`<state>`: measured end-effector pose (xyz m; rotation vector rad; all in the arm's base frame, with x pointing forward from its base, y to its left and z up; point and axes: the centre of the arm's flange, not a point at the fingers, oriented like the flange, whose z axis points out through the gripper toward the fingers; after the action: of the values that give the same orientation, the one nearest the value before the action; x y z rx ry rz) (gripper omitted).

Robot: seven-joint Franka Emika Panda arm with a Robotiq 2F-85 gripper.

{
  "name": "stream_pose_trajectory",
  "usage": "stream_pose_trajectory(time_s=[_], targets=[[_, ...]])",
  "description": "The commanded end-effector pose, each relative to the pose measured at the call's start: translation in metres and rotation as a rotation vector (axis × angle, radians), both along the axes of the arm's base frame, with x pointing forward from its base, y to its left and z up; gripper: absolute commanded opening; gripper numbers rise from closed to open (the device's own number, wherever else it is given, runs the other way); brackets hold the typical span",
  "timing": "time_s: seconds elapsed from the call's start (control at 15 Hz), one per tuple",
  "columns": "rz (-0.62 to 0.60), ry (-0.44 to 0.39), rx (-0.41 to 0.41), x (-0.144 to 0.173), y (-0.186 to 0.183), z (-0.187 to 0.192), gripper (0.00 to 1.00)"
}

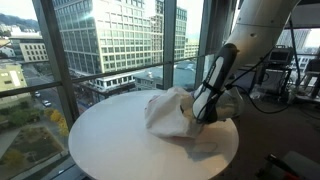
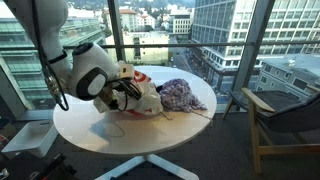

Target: Remove the purple and blue shirts and the brown object from the plastic

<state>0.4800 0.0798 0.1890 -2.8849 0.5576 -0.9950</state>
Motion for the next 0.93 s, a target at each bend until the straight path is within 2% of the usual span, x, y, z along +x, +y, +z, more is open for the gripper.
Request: stream_pose_trajectory(time_s=[0.0,0.13,0.47,0.67,0.87], targets=[[-0.030,-0.155,-0.100,0.010,0.002,0.031,1.00],[-0.064,-0.218,-0.156,0.015,-0.011,0.049,1.00],[-0.164,-0.318,-0.220,0.027,-0.046,0.095,1.00],[-0.204,-0.385,-0.210,0.022,-0.055,0.129,1.00],[-0.238,-0.459,-0.238,0.013,-0.057,0.159,1.00]])
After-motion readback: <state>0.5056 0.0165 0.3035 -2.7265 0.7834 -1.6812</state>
